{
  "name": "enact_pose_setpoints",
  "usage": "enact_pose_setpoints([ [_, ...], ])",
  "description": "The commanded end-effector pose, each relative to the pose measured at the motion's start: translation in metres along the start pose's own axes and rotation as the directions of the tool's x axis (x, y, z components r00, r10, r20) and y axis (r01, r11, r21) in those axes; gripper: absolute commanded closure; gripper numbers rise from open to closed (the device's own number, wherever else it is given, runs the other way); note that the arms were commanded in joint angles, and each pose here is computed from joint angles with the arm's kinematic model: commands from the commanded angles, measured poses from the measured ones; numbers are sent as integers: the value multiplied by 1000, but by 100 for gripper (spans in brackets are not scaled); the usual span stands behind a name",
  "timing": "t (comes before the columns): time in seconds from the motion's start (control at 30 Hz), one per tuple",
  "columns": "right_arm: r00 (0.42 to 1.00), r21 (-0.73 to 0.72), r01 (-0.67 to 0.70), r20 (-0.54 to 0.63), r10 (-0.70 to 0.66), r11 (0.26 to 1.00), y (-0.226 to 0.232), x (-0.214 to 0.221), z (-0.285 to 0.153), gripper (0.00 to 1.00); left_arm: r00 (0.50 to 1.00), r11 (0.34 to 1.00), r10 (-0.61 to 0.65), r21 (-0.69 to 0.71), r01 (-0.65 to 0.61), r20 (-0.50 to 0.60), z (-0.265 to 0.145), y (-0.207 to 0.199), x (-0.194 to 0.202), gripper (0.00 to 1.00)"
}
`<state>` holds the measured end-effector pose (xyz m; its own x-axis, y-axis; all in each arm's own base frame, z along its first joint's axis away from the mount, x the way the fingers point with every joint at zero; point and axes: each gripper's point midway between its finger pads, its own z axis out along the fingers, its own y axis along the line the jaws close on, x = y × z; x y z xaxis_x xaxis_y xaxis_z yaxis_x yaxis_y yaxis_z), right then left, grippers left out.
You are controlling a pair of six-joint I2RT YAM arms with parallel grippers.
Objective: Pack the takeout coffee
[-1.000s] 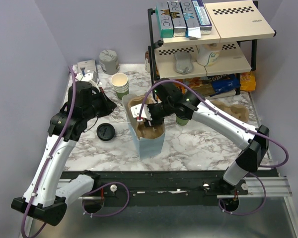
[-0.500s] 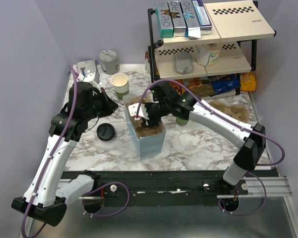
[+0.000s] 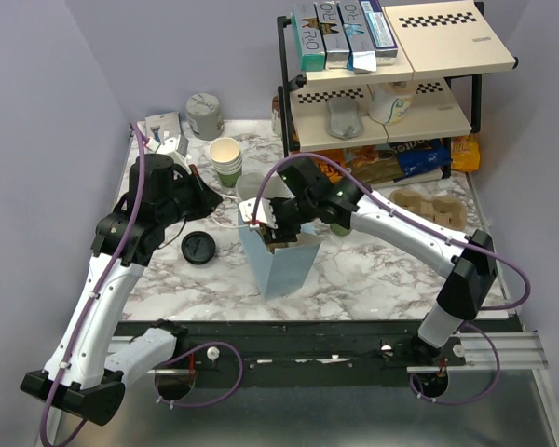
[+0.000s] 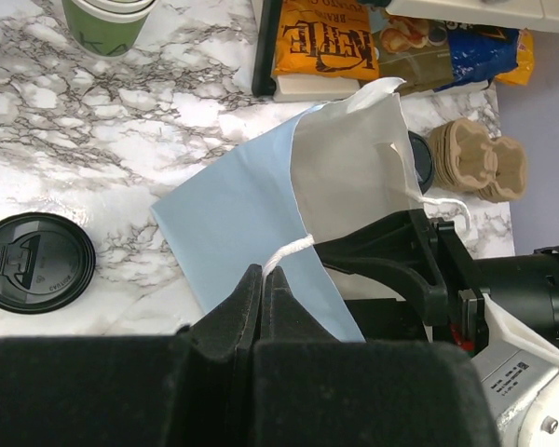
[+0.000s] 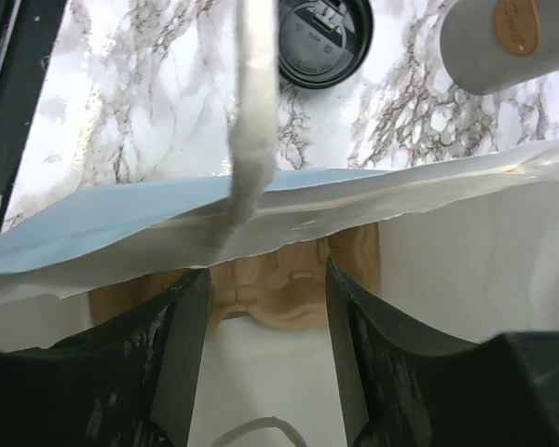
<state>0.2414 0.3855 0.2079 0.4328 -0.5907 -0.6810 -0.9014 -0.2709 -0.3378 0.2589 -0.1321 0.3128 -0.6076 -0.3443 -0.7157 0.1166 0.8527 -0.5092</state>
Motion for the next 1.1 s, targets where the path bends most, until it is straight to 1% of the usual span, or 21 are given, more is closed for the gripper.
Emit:
enact_pose_setpoints([
  [0.0, 999, 126, -32, 18, 30, 991, -17, -12, -17, 38, 999, 1000, 18, 6, -18, 30, -3, -1, -6, 100],
  [0.03, 999, 156, -32, 29, 27, 987, -23, -15, -19, 37, 999, 1000, 19, 1, -19, 31, -3, 0, -6, 100],
  [0.07, 998, 185, -58, 36, 52, 981, -26, -18, -23, 35, 1000, 1000, 17, -3, -17, 24, -2, 2, -4, 100],
  [0.17, 995, 227, -91, 59, 79, 970, -32, -24, -31, 32, 1000, 1000, 18, 10, -19, 15, -1, 2, 0, 100],
  [0.37, 984, 293, -178, 44, 173, 939, -42, -19, -37, 32, 999, 999, 35, 33, -35, 25, -6, -1, 0, 100],
  [0.77, 944, 310, -330, 89, 318, 892, -41, -22, -42, 32, 998, 998, 40, 52, -43, 51, -14, -4, 0, 100],
  [1.07, 929, 298, -367, 61, 366, 882, -28, -18, -41, 32, 998, 997, 37, 63, -40, 44, -9, -6, 0, 100],
])
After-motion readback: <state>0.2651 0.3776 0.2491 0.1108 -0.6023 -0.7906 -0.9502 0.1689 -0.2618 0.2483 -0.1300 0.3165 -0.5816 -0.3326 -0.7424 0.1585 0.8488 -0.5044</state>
